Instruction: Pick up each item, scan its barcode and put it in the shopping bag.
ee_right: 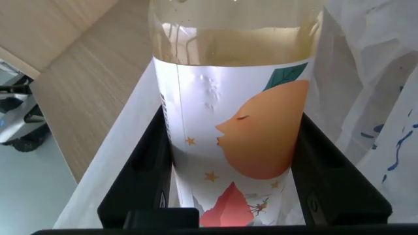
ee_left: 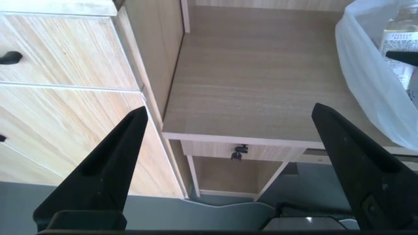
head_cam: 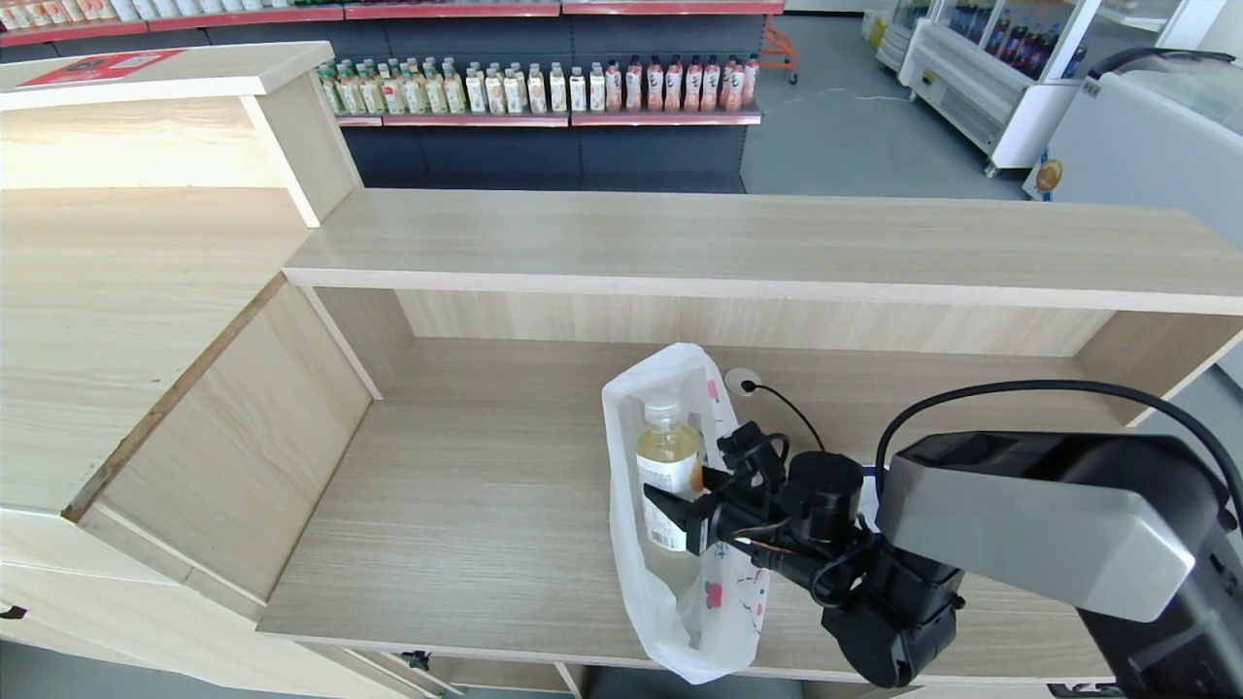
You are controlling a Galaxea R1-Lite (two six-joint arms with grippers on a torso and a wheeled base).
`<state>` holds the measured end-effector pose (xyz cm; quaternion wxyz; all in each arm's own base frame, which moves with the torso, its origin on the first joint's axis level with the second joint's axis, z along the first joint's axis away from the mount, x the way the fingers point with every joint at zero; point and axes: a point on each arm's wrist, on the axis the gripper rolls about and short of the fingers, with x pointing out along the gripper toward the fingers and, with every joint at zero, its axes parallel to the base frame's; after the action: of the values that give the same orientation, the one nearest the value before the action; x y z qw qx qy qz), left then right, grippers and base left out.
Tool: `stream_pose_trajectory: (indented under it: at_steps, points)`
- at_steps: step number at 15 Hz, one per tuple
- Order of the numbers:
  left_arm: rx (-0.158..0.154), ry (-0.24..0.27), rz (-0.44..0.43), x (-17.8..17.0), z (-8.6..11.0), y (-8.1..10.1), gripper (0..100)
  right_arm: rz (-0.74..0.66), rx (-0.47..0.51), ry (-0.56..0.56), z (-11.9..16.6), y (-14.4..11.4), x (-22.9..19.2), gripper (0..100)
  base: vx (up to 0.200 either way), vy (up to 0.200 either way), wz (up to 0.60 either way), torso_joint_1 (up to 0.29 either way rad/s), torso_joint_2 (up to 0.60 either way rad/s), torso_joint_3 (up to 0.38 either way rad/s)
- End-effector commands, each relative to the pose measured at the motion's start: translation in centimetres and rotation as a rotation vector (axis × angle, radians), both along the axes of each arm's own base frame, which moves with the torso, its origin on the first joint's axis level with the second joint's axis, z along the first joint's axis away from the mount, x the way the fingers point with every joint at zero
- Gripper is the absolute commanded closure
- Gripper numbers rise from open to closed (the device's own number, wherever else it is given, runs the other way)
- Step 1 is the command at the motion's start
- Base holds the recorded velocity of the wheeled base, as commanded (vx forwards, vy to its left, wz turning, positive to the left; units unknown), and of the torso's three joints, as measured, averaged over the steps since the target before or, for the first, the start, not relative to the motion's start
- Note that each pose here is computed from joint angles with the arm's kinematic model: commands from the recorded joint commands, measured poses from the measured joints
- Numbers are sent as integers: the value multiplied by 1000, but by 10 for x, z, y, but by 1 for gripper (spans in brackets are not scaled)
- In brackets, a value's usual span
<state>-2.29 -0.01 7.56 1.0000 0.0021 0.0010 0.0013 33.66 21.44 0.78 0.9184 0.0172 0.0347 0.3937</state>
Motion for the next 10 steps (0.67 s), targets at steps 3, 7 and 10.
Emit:
stream_pose_trajectory:
  at_steps: [3, 7, 10]
  points:
    - [0, 0, 1, 0, 0, 0, 0, -13, -10, 0, -8, -3, 6, 100, 0, 0, 0, 0, 0, 0]
    - [0, 0, 1, 0, 0, 0, 0, -24, 3, 8, -5, -8, 9, 0, 0, 0, 0, 0, 0, 0]
    - [0, 0, 1, 0, 0, 0, 0, -26, 55, 8, 11, -8, 8, 0, 0, 0, 0, 0, 0, 0]
